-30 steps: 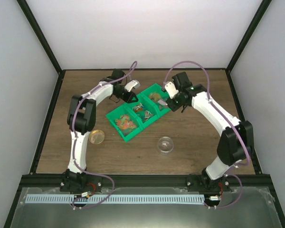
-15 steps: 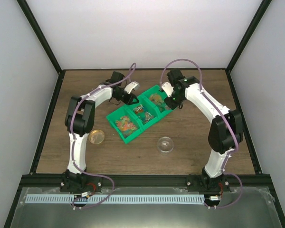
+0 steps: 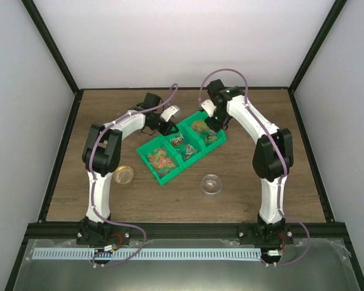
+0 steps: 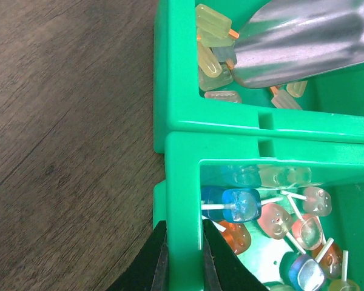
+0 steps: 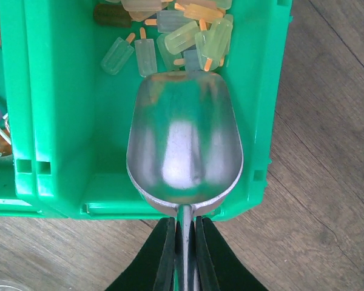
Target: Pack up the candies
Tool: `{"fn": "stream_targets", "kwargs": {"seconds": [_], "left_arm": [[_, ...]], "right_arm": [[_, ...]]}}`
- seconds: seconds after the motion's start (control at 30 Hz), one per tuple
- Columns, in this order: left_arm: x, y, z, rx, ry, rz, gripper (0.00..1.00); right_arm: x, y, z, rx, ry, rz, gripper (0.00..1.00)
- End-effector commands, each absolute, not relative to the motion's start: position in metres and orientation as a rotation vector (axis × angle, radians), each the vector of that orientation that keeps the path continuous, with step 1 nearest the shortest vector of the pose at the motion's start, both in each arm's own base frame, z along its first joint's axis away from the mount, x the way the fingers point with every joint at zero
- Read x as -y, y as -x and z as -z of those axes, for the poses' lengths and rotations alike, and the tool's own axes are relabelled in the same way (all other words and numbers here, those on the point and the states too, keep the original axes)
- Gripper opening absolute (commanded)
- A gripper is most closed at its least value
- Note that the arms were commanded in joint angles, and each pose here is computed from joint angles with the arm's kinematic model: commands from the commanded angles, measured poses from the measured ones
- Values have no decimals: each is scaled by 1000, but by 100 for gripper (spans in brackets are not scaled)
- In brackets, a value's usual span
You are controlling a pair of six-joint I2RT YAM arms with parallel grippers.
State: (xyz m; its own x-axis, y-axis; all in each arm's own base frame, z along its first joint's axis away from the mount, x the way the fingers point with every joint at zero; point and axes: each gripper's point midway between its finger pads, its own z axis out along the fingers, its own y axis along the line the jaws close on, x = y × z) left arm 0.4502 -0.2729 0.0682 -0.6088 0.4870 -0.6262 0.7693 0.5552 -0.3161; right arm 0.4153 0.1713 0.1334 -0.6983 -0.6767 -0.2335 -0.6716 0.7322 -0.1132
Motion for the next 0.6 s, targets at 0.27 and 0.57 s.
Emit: {"fn": "stream_targets", "kwargs": {"seconds": [0.27,0.57], "left_arm": [[299,-422,-93,-2219,-1095,1031,4],[298,-423,-89,-2235,-1092,1025,4]], "right_arm": [[-183,-411,-94,-2708,1096,-18,1],[-189,-415,-116,-2545,1015,-62,1]]}}
